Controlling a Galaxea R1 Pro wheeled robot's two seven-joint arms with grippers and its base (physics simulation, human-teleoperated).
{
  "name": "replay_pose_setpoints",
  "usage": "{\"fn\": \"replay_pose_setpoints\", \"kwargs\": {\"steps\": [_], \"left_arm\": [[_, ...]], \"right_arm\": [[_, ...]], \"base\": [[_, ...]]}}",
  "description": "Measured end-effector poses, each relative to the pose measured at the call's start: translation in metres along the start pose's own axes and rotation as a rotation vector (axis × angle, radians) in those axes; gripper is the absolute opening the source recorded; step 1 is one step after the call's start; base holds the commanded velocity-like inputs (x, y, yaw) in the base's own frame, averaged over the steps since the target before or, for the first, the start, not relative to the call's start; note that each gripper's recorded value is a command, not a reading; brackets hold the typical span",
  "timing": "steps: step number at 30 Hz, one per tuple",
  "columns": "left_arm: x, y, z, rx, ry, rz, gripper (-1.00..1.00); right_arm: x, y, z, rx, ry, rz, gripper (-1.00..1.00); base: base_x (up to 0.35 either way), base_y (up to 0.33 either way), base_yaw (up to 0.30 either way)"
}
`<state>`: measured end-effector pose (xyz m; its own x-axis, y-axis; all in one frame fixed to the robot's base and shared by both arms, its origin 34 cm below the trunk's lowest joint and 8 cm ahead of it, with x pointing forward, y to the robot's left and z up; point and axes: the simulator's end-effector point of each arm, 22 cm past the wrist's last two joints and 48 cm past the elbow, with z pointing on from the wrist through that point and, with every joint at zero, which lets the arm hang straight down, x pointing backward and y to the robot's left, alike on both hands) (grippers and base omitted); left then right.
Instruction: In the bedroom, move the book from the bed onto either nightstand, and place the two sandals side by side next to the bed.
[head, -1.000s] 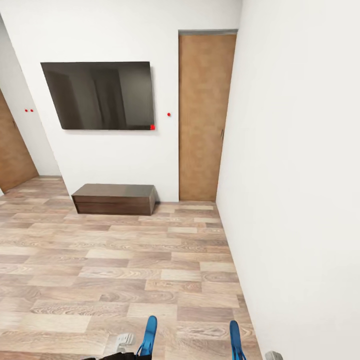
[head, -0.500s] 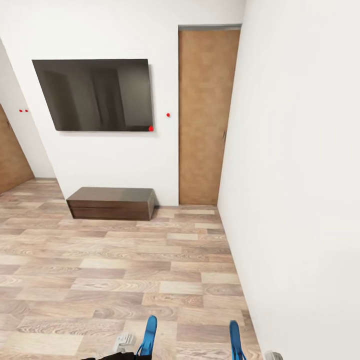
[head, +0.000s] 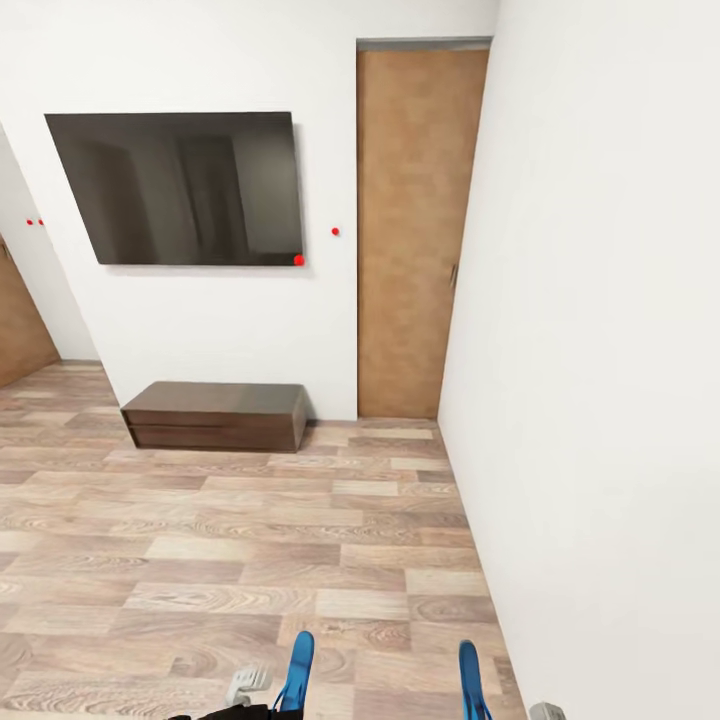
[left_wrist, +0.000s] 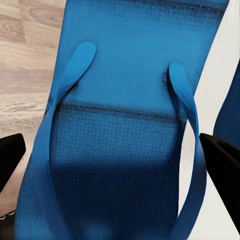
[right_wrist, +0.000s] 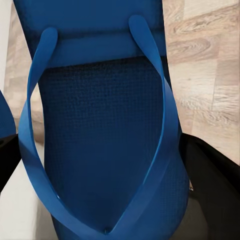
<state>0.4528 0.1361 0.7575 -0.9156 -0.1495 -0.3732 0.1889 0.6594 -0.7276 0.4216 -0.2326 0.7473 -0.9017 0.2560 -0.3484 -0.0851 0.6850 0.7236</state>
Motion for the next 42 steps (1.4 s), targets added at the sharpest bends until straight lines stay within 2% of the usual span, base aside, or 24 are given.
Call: {"fn": "replay_pose_setpoints", "kwargs": {"steps": [42], "left_arm": [[0.0078, 0.0025, -0.0004, -0.006, 0.013, -0.014, -1.00]], "right_arm": [[0.0001, 0.0007, 0.0004, -0.002, 0.000, 0.000, -1.00]], "base": [[0.325, 0.000, 0.000]]}}
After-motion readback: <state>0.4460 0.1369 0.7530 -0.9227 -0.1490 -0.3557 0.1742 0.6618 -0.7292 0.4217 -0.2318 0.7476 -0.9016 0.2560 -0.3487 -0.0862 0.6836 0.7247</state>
